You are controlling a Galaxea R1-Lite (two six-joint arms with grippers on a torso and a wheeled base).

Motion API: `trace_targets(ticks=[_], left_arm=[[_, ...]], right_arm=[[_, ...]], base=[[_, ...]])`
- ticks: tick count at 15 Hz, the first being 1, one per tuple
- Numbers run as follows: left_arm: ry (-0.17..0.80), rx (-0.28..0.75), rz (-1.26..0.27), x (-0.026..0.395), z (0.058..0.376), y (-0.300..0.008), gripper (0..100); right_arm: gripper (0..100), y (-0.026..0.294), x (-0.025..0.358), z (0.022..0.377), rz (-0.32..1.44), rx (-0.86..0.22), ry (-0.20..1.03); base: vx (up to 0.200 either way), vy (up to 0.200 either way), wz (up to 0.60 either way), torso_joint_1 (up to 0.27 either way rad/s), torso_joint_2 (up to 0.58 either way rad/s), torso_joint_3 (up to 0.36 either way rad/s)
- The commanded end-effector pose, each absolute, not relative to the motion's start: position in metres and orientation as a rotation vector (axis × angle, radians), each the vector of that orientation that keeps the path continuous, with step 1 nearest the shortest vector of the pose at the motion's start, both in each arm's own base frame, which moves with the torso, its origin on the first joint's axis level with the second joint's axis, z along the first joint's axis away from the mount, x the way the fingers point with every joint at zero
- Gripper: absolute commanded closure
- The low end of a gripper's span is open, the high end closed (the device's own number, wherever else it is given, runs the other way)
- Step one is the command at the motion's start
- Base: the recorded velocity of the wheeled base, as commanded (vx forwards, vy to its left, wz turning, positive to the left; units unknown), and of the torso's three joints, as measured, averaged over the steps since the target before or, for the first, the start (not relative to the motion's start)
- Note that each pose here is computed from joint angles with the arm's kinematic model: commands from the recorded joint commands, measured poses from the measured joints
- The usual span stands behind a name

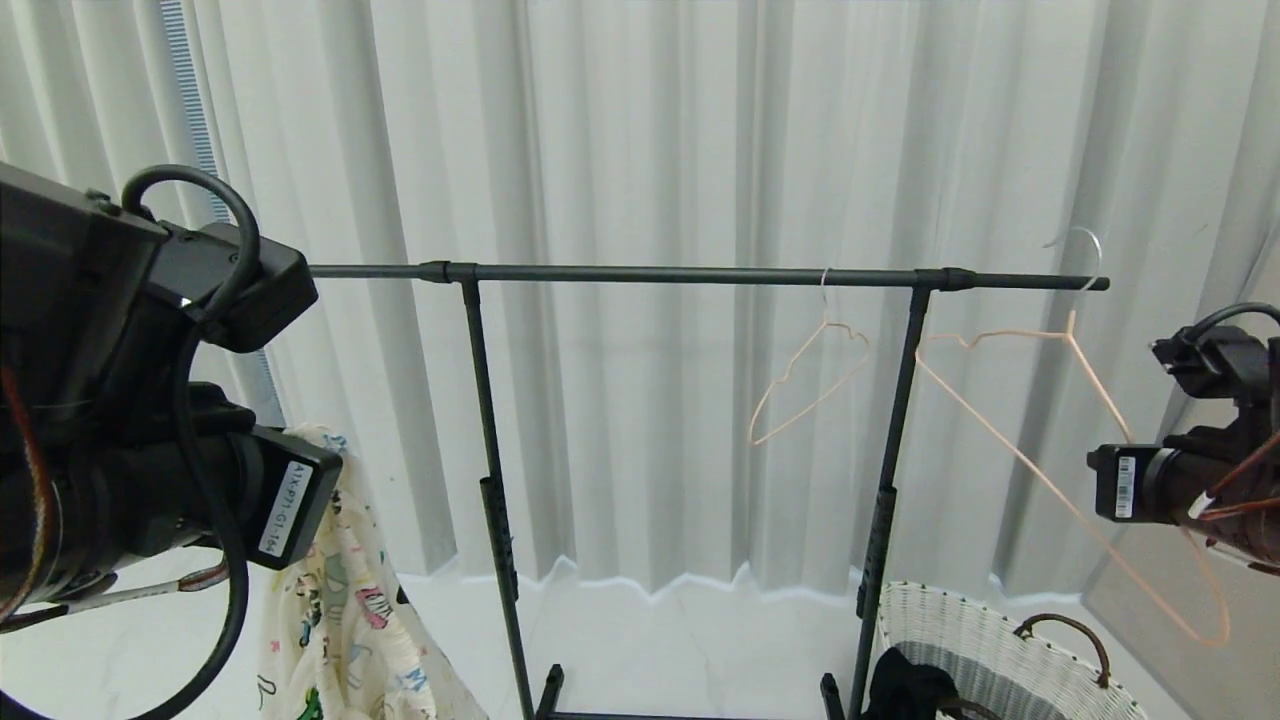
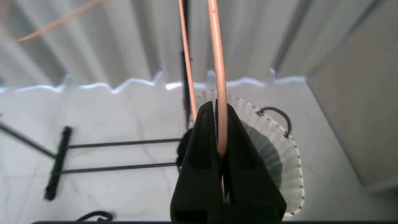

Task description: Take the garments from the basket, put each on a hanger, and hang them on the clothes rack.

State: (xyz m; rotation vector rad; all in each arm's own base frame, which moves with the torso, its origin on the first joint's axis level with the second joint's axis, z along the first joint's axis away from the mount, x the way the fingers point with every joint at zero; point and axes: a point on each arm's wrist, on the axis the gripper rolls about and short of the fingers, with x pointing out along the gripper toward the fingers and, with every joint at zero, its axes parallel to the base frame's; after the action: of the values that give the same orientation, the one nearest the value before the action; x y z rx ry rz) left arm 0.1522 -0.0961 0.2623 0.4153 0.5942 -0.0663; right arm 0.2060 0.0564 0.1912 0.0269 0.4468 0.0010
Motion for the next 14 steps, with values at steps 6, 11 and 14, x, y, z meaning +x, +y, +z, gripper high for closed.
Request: trace_targets(ticks=[6,11,14], left_arm=[[0.678,0.415,-0.064,0.183,0.245,-0.118,100],[0.695,0.309,0.064,0.222,0.236,-0.137,100],[0.682,0.287,0.094,0.234,0.231,-0.136,100]], right_arm=[[100,0.131,0.117,0.193,0.553,0.058,0.471],[100,0.154,0.076,0.197,0.799,0.093,0.506],[100,0.153,0.071,0.202,0.833,0.109,0.485]], base=[[0.0,0.0,0.0,0.0,0.0,0.0],[0.0,0.0,0.0,0.0,0.0,0.0],[0.0,0.0,0.0,0.0,0.0,0.0]])
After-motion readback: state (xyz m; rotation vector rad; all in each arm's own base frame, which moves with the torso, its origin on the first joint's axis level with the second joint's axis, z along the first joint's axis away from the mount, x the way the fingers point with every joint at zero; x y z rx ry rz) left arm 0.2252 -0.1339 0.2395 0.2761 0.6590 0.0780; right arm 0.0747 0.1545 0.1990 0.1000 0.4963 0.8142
